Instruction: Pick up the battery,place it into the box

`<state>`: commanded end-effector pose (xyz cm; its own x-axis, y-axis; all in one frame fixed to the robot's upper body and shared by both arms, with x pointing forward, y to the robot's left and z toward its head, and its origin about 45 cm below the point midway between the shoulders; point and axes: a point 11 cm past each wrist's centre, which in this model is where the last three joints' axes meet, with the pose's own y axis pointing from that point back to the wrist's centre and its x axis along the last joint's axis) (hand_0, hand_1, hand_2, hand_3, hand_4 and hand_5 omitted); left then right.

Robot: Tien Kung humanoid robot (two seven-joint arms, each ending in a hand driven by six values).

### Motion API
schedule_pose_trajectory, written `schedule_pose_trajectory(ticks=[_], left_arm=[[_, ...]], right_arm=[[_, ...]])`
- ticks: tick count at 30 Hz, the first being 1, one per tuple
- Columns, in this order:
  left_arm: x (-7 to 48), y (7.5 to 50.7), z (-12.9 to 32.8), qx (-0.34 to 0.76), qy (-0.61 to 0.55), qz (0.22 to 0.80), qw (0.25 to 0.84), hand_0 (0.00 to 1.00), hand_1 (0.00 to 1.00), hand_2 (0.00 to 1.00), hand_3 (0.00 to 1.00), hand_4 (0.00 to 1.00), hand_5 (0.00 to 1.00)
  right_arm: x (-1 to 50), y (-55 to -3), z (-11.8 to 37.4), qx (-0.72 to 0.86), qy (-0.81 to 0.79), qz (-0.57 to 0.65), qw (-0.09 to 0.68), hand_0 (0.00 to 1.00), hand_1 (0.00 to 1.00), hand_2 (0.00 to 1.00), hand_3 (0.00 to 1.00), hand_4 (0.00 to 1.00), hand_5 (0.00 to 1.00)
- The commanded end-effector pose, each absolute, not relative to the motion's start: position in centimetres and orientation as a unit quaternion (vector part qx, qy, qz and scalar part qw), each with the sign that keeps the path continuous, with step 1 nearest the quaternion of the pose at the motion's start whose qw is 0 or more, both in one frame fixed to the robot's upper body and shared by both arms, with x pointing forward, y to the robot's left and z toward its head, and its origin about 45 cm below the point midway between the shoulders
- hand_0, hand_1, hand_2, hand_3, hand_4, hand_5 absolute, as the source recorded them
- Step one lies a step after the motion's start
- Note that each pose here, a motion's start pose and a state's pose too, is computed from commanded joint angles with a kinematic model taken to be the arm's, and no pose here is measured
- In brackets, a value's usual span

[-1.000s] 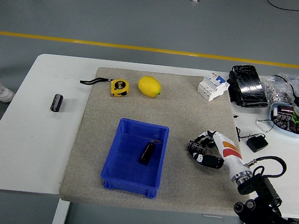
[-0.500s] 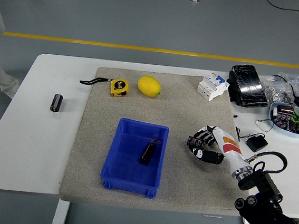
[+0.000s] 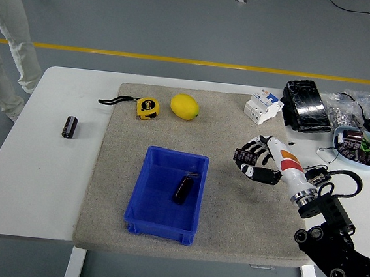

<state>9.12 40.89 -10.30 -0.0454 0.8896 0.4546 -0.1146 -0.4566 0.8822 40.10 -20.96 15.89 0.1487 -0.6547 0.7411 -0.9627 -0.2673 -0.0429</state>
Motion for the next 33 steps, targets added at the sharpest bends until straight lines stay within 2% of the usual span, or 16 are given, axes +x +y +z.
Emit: schedule_pose_trajectory(ticks=[11, 21, 22, 27, 28, 33], left_arm=[[9.0, 41.1, -10.3, 0.568, 0.341, 0.639, 0.391, 0.736, 0.670, 0.697, 0.628, 0.674, 0.636], [8.7, 41.2, -10.3, 0.574, 0.342, 0.633, 0.390, 0.736, 0.670, 0.697, 0.627, 0.673, 0.636], [8.7, 41.2, -10.3, 0.574, 0.342, 0.633, 0.390, 0.736, 0.670, 0.697, 0.627, 0.673, 0.635], [8.8, 41.2, -10.3, 0.573, 0.341, 0.635, 0.391, 0.736, 0.670, 0.697, 0.627, 0.673, 0.635], [8.9, 41.2, -10.2, 0.572, 0.341, 0.635, 0.391, 0.736, 0.670, 0.697, 0.627, 0.674, 0.635], [9.0, 41.2, -10.2, 0.570, 0.341, 0.637, 0.390, 0.736, 0.670, 0.697, 0.627, 0.674, 0.635]], right_arm=[[39.2, -16.0, 19.2, 0.756, -0.506, 0.374, 0.180, 0.303, 0.388, 0.433, 0.440, 0.754, 0.100], [36.7, -10.3, 18.3, 0.806, -0.403, 0.396, 0.177, 0.304, 0.389, 0.435, 0.441, 0.756, 0.102], [36.4, -9.6, 18.1, 0.811, -0.381, 0.402, 0.186, 0.457, 0.510, 0.557, 0.631, 0.871, 0.175], [35.6, -7.7, 17.5, 0.818, -0.308, 0.438, 0.210, 0.457, 0.510, 0.557, 0.631, 0.871, 0.175], [35.6, -7.6, 17.4, 0.818, -0.301, 0.443, 0.212, 0.686, 0.666, 0.756, 0.862, 0.977, 0.209], [35.9, -8.1, 17.5, 0.815, -0.300, 0.445, 0.218, 0.686, 0.666, 0.756, 0.862, 0.977, 0.209]])
